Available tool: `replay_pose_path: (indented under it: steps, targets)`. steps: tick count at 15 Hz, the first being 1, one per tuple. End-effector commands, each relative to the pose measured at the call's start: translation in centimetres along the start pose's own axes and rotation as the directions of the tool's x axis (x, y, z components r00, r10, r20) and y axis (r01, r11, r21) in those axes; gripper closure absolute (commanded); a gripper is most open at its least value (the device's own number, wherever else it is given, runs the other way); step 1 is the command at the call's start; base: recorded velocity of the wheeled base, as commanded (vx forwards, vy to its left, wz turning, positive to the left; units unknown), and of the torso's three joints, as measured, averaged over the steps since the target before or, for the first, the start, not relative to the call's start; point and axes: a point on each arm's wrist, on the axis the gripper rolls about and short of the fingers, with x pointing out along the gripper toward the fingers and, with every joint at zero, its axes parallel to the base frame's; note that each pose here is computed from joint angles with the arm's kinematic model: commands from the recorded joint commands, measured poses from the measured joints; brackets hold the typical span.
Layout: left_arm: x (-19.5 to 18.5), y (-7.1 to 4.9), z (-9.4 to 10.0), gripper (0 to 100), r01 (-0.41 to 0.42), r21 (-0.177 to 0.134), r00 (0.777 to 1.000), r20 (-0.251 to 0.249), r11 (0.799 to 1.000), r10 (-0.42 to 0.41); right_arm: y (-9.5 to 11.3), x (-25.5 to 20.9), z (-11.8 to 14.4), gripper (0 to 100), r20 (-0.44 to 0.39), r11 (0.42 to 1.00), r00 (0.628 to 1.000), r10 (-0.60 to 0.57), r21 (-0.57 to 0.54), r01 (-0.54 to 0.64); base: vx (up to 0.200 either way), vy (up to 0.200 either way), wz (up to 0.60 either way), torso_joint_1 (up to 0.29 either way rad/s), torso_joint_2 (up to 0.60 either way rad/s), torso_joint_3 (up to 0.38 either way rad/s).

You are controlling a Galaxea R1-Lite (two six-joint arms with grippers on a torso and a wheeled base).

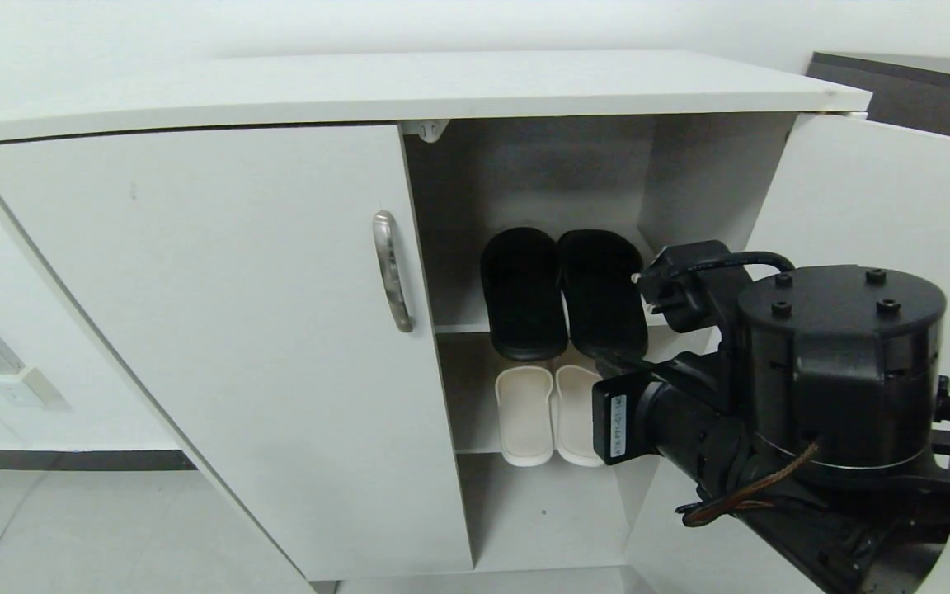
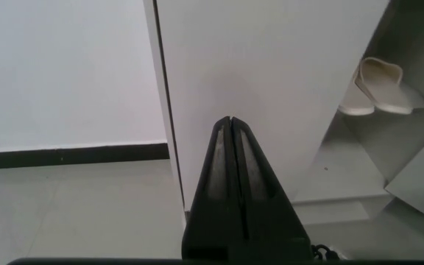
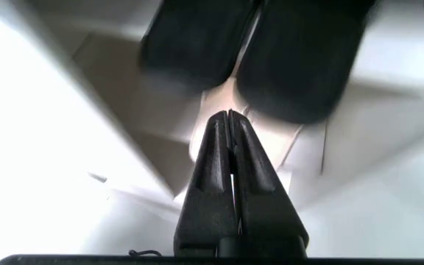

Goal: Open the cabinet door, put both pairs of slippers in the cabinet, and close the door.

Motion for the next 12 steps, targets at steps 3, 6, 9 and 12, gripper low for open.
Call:
replay_pose_path:
  steps: [3, 6, 9, 12]
  targets:
    - [0.01, 0.00, 0.00, 100, 0.000, 0.000, 1.000, -0.001, 1.000, 0.000, 0.08, 0.26, -0.30, 100, -0.009, 1.000, 1.000, -0.004, -0.005, 0.004, -0.200, 0.000, 0.00, -0.004, 0.00, 0.004]
    - [0.01, 0.00, 0.00, 100, 0.000, 0.000, 1.000, -0.001, 1.000, 0.000, 0.08, 0.29, -0.43, 100, -0.012, 1.000, 1.000, -0.004, -0.008, 0.004, -0.200, 0.000, 0.00, 0.004, 0.00, -0.001]
    - [0.01, 0.00, 0.00, 100, 0.000, 0.000, 1.000, -0.001, 1.000, 0.000, 0.01, 0.34, -0.72, 100, -0.021, 1.000, 1.000, -0.007, -0.012, 0.007, -0.200, 0.000, 0.00, 0.001, 0.00, 0.002]
    - [0.01, 0.00, 0.00, 100, 0.000, 0.000, 1.000, -0.001, 1.000, 0.000, -0.09, 0.51, -1.02, 100, -0.024, 1.000, 1.000, -0.012, -0.016, 0.012, -0.200, 0.000, 0.00, 0.001, 0.00, 0.001]
